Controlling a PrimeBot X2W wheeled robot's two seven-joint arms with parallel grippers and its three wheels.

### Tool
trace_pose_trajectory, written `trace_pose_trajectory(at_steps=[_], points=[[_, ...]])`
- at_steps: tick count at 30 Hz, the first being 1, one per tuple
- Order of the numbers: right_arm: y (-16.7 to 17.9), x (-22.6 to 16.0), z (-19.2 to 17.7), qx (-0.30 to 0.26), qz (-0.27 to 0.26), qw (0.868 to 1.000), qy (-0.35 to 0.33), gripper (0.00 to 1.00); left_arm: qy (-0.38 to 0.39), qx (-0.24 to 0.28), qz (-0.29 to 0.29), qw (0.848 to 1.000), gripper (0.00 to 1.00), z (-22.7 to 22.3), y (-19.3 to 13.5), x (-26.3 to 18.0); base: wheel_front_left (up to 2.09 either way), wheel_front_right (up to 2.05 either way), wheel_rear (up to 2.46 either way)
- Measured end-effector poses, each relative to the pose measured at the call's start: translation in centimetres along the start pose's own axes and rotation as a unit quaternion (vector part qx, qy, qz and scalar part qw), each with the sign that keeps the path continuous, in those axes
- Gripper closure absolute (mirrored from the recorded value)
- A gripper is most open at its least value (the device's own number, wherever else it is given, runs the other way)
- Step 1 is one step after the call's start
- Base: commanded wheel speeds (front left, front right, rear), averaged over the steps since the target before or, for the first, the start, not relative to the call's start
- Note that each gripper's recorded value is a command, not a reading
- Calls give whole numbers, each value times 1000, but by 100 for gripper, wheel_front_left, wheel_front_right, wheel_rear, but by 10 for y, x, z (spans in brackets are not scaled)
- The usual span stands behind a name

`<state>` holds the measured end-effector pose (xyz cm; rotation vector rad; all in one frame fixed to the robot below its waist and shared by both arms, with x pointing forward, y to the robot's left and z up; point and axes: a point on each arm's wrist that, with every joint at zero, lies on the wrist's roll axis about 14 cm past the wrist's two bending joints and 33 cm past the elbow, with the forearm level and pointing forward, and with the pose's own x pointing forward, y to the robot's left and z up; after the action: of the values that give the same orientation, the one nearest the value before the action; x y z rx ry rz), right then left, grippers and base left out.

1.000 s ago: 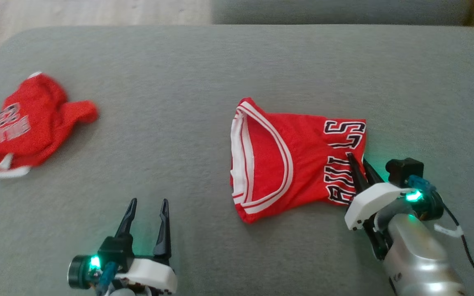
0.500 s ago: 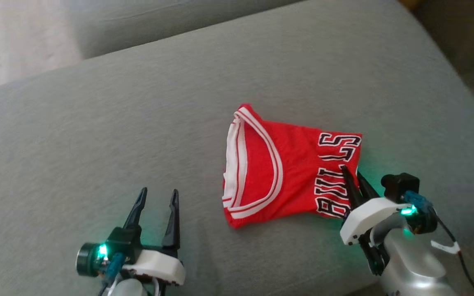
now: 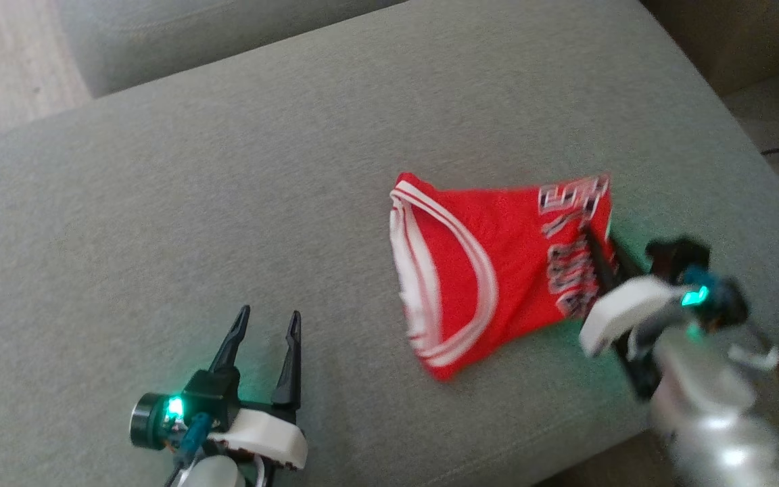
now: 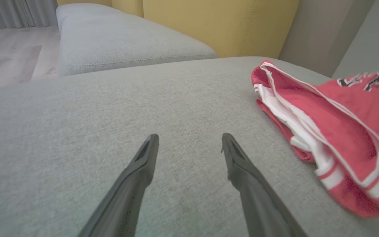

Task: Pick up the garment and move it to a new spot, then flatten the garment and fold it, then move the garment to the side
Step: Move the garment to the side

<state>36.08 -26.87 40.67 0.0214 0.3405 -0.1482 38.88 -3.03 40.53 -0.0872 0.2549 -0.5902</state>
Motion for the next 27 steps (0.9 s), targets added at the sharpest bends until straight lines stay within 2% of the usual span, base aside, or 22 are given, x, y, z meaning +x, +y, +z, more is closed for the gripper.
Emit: trace_pose_trajectory(at_steps=[5,9,14,17,18,19,24,27], points=[[-22,41,59,-80,-3,996,-35,100,10,-2,19,1000,0,-9,15,-6,0,0,0],[-57,66,89,-132,-35,990,-29,100,16,-4,37,999,0,-15,30,-9,0,0,0],[-119,80,103,-132,-114,985,-12,100,9,3,60,998,0,-11,53,-4,0,0,0],[-139,88,105,-127,-144,981,-9,100,11,0,78,997,0,-14,66,-4,0,0,0],[-142,91,106,-123,-151,981,-10,80,15,-1,83,996,0,-17,70,-6,0,0,0],[-143,94,107,-121,-155,980,-11,0,18,-1,89,996,0,-20,74,-7,0,0,0],[-136,106,109,-113,-161,980,-32,0,17,-6,110,994,0,-21,87,-11,0,0,0],[-114,112,109,-104,-143,983,-46,0,12,-4,119,993,0,-17,93,-13,0,0,0]])
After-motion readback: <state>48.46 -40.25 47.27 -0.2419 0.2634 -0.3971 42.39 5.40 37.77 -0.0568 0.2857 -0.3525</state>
